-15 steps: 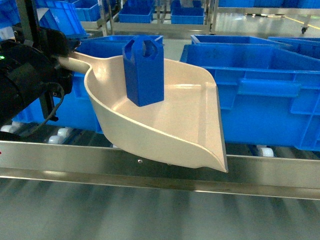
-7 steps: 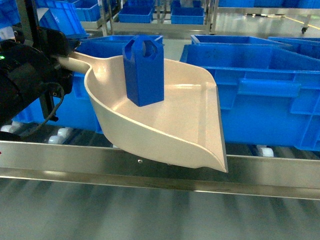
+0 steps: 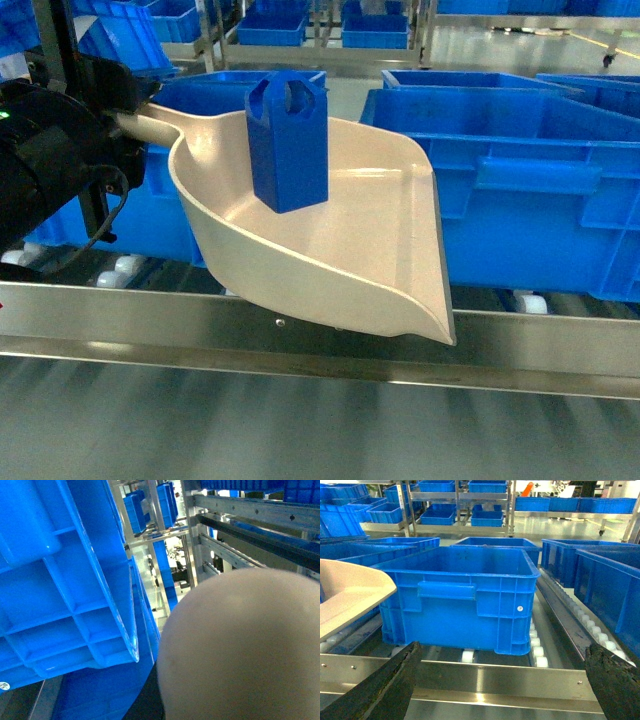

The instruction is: Place part in tray to right shelf

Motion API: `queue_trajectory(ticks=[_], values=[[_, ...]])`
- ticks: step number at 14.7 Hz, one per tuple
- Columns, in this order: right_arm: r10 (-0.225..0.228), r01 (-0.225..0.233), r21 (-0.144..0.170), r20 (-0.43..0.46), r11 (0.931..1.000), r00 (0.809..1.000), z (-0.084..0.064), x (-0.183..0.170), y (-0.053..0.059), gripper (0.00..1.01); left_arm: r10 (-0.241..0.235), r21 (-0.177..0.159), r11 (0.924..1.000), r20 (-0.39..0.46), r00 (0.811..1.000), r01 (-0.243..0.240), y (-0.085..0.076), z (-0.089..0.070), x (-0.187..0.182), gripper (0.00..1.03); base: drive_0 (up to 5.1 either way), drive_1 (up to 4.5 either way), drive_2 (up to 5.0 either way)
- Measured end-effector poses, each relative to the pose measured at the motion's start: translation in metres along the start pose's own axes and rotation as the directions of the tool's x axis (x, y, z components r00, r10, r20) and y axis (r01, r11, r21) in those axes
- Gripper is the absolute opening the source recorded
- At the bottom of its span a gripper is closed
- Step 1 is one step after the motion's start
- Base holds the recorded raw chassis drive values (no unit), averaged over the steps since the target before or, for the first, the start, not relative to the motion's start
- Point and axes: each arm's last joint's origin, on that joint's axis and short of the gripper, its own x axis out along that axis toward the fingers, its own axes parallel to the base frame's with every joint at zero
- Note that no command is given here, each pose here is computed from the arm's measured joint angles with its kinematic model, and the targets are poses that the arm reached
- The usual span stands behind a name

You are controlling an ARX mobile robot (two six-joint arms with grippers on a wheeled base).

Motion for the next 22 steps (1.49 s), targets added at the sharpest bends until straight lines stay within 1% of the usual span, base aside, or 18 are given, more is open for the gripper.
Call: queue_trajectory(ticks=[13,14,15,16,17,18,19,20,21,22], values=[[0.0,0.0,0.0,0.0,1.0,1.0,0.0,0.0,0.0,0.98,0.0,0.0,1.0,0.0,1.0,0.0,0.0,0.0,0.0,0.12,0.0,0.0,0.0],[0.0,0.0,0.0,0.0,1.0,1.0,0.0,0.0,0.0,0.98,0.016,0.002,0.9999,-0.018,1.0,-0.016,0.001,0.0,0.0,0.12,0.0,0.0,0.0],[0.0,0.0,0.0,0.0,1.0,1.0,0.0,0.0,0.0,0.98,0.068,0.018,0.9976,-0.124,0.99,-0.066,-0.003,0.004,-0.002,0.12,0.0,0.0,0.0],[0.0,0.0,0.0,0.0,1.0,1.0,0.0,0.0,0.0,0.98,0.003,0.01,1.0,-0.198,0.98,-0.001,-0.013,0.006,-0.006,0.12,0.0,0.0,0.0],[0.0,0.0,0.0,0.0,1.0,1.0,0.0,0.0,0.0,0.98,-0.073,-0.001,0.9972,-0.228,0.971,0.075,-0.029,0.009,-0.009,0.12,0.0,0.0,0.0],[0.0,0.0,0.0,0.0,1.0,1.0,0.0,0.0,0.0,0.98,-0.135,-0.012,0.9906,-0.228,0.964,0.136,-0.043,0.015,-0.013,0.12,0.0,0.0,0.0],[0.0,0.0,0.0,0.0,1.0,1.0,0.0,0.0,0.0,0.98,-0.156,-0.026,0.9877,-0.228,0.961,0.154,-0.051,0.02,-0.017,0.12,0.0,0.0,0.0],[0.0,0.0,0.0,0.0,1.0,1.0,0.0,0.0,0.0,0.98,-0.128,-0.026,0.9918,-0.202,0.971,0.125,-0.051,0.03,-0.018,0.12,0.0,0.0,0.0],[0.0,0.0,0.0,0.0,1.0,1.0,0.0,0.0,0.0,0.98,-0.105,-0.03,0.9943,-0.154,0.983,0.102,-0.051,0.042,-0.016,0.12,0.0,0.0,0.0],[0.0,0.0,0.0,0.0,1.0,1.0,0.0,0.0,0.0,0.98,-0.069,-0.037,0.9971,-0.08,0.994,0.066,-0.054,0.059,-0.01,0.12,0.0,0.0,0.0]])
